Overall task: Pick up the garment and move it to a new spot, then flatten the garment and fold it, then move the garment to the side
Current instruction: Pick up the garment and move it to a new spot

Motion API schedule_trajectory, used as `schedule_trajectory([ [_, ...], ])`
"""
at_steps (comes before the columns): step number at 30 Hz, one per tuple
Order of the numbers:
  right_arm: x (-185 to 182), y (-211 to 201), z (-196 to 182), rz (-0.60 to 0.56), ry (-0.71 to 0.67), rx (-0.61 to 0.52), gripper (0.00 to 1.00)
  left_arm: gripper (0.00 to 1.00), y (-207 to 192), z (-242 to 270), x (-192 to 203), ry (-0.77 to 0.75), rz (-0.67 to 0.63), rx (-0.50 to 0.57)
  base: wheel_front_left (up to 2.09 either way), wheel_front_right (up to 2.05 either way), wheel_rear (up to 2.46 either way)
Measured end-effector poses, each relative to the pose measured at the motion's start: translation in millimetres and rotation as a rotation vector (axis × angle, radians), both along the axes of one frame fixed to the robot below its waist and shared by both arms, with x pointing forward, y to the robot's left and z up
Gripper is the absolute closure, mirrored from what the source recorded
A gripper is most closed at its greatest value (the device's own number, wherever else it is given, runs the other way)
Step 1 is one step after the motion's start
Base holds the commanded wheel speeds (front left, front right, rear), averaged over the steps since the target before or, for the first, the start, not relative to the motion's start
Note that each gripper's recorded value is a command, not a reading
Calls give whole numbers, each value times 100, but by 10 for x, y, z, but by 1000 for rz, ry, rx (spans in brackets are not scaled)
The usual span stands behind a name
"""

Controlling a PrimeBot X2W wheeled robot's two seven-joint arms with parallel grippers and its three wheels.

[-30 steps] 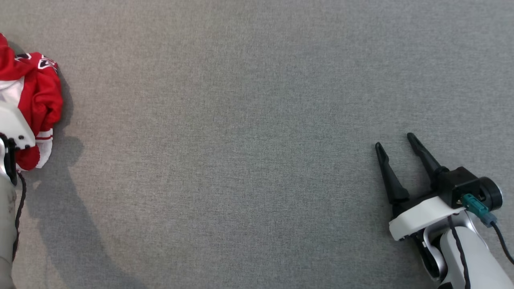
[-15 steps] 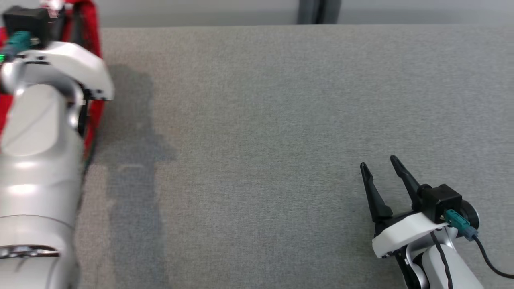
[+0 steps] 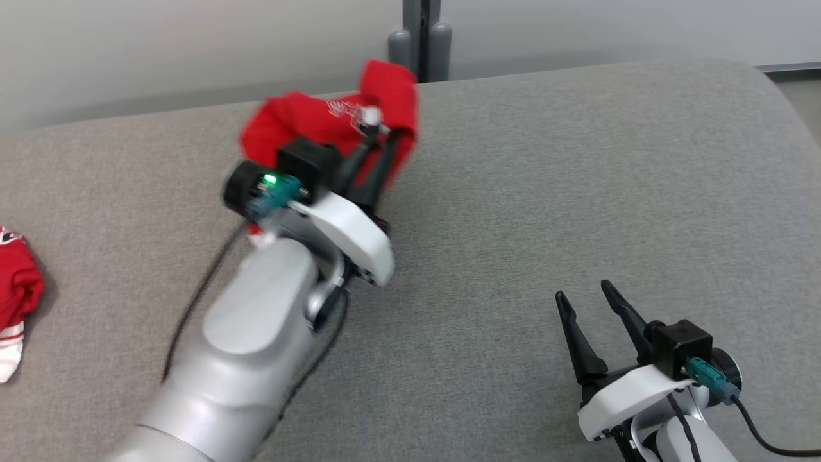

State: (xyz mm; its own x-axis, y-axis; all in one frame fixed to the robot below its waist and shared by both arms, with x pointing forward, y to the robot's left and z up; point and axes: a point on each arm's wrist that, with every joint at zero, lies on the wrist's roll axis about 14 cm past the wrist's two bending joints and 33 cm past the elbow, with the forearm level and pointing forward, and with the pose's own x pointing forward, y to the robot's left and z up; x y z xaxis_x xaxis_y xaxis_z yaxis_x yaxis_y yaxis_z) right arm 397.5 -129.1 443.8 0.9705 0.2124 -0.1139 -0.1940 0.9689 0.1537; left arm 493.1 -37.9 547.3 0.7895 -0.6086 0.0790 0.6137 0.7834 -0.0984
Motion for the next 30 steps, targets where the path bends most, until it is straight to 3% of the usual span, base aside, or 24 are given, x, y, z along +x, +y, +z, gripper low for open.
schedule_trajectory([
  [4, -54, -97, 22, -30, -4, -2, 0, 100, -399, -93, -322, 29, -94, 1, 0, 0, 0],
  [8, -69, -132, 5, -40, 2, -3, 0, 100, -529, -252, -477, 62, -124, 31, 0, 0, 0],
  [9, -70, -135, 0, -42, 3, -2, 0, 67, -537, -293, -496, 72, -121, 37, 0, 0, 0],
  [10, -69, -142, -3, -44, 4, -2, 0, 2, -536, -327, -509, 81, -115, 41, 0, 0, 0],
  [19, -58, -128, 36, -44, -7, 6, 0, 0, -154, -572, -464, 134, 52, 76, 0, 0, 0],
  [24, -84, -111, 112, -44, -28, 21, 0, 0, 421, -579, -407, 107, 238, 86, 0, 0, 0],
  [30, -156, -102, 169, -45, -44, 26, 0, 0, 1151, -726, -609, 114, 427, 114, 0, 0, 0],
])
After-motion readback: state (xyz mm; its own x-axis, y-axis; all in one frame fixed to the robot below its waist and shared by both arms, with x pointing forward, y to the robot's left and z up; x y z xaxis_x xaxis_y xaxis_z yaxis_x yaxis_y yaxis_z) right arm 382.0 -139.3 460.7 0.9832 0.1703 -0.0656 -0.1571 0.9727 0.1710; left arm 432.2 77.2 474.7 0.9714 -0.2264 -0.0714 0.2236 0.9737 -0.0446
